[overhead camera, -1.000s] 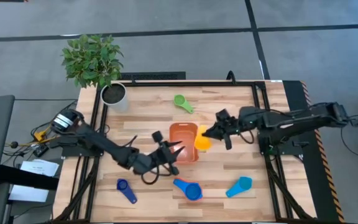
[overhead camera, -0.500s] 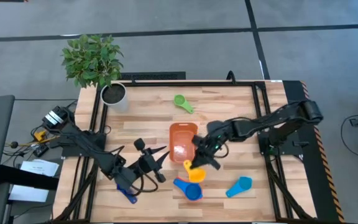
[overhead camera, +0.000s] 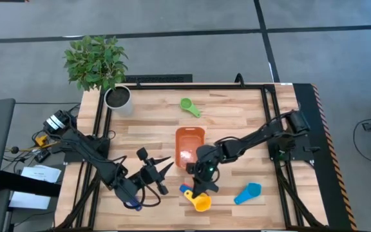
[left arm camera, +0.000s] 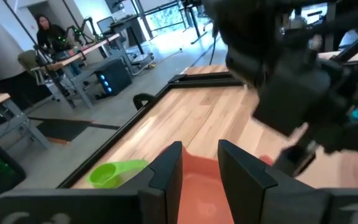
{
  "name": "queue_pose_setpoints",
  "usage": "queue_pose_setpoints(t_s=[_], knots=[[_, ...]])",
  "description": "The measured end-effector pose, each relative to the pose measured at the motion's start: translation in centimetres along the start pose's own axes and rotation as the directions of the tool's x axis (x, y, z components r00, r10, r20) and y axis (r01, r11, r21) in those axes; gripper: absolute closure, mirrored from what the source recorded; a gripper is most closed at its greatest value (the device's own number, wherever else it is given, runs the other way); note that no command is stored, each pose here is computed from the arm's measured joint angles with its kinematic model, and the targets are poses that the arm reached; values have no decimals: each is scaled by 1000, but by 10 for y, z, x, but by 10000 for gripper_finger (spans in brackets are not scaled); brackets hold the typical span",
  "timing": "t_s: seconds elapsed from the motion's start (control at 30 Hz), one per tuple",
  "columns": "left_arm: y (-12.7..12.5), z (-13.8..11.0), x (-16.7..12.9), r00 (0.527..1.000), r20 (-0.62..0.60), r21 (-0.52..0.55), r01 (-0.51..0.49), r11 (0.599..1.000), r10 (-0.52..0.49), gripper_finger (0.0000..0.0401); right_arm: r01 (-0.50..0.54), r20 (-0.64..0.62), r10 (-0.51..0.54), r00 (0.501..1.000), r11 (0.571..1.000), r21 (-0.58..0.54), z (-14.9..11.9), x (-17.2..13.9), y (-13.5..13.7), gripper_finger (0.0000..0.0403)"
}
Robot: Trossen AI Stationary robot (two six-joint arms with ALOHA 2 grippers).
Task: Nest measuring cups in basket
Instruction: Stack the yellow measuring cup on top of the blue measuring cup
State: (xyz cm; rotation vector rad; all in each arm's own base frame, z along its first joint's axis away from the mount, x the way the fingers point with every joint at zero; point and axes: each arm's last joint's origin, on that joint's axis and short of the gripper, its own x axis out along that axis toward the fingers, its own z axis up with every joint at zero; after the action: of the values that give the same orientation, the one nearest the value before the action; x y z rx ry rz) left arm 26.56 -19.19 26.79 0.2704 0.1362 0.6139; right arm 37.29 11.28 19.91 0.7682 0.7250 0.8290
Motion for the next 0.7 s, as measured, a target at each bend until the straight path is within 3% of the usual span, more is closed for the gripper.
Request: queue_pose_setpoints(t_s=[0.3, 0.7], knots=[[0, -4, -1, 1000, -13, 27, -12, 1000, 13, 307, -28, -57, 32, 998, 998, 59, -2, 4, -14, 386], [2, -13, 4, 999, -44, 37, -25, 999, 26, 307, -5, -65, 10, 998, 996, 84, -1, -1, -22, 353]])
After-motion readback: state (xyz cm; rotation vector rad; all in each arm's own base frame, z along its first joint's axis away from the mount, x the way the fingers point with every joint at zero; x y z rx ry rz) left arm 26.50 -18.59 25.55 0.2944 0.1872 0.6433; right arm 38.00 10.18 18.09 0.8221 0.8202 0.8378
